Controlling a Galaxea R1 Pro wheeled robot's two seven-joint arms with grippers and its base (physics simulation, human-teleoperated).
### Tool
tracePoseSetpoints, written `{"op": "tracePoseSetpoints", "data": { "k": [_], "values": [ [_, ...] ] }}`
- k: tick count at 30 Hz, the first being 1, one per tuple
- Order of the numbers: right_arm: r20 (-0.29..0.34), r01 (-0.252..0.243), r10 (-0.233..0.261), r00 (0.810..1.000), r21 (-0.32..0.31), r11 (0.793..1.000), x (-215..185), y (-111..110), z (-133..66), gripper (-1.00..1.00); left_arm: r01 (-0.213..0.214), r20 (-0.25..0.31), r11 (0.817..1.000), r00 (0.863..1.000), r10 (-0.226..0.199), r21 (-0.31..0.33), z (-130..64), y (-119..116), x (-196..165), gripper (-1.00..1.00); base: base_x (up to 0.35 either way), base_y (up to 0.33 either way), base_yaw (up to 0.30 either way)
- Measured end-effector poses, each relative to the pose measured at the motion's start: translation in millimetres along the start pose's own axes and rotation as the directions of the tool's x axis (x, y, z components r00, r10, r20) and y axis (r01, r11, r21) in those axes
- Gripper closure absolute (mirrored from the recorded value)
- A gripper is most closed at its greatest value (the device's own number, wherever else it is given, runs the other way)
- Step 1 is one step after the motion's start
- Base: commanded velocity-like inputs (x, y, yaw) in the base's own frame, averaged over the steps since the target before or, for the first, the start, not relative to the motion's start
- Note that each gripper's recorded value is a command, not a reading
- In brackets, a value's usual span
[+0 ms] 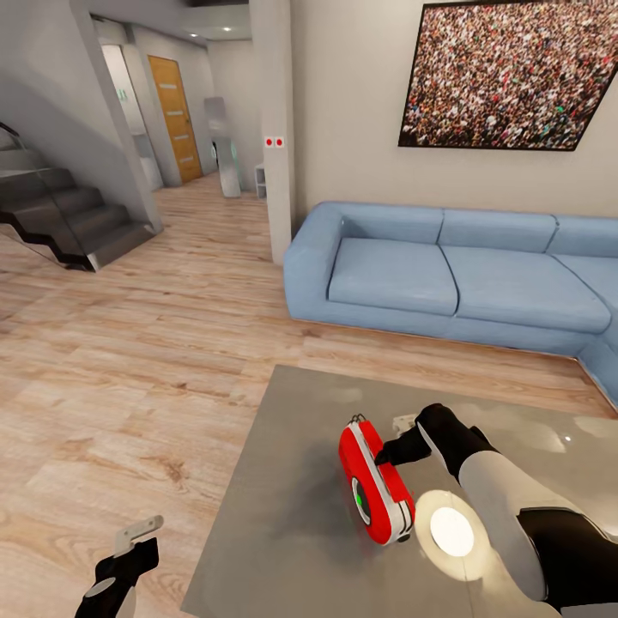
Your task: Turn on the radio receiver that's on the table in the living room.
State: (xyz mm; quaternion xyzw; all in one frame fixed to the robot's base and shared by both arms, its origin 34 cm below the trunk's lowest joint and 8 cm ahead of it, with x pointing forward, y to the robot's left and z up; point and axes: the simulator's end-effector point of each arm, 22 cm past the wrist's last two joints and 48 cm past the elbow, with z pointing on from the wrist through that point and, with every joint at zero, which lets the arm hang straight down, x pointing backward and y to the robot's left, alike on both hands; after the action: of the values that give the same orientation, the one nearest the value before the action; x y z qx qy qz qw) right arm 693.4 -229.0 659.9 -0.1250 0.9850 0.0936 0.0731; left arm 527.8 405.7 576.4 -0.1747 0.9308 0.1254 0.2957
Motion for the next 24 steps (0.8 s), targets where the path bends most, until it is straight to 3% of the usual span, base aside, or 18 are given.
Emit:
{"op": "tracePoseSetpoints", "data": {
  "k": [24],
  "values": [
    [-0.001,0.0,0.0,1.0,0.012,1.0,-3,3,-32.8,-1.0,-0.006,0.002,1.0,1.0,0.006,-0.005,-27.5,8,-19,1.0,0.0,0.0,0.0]
  ]
}}
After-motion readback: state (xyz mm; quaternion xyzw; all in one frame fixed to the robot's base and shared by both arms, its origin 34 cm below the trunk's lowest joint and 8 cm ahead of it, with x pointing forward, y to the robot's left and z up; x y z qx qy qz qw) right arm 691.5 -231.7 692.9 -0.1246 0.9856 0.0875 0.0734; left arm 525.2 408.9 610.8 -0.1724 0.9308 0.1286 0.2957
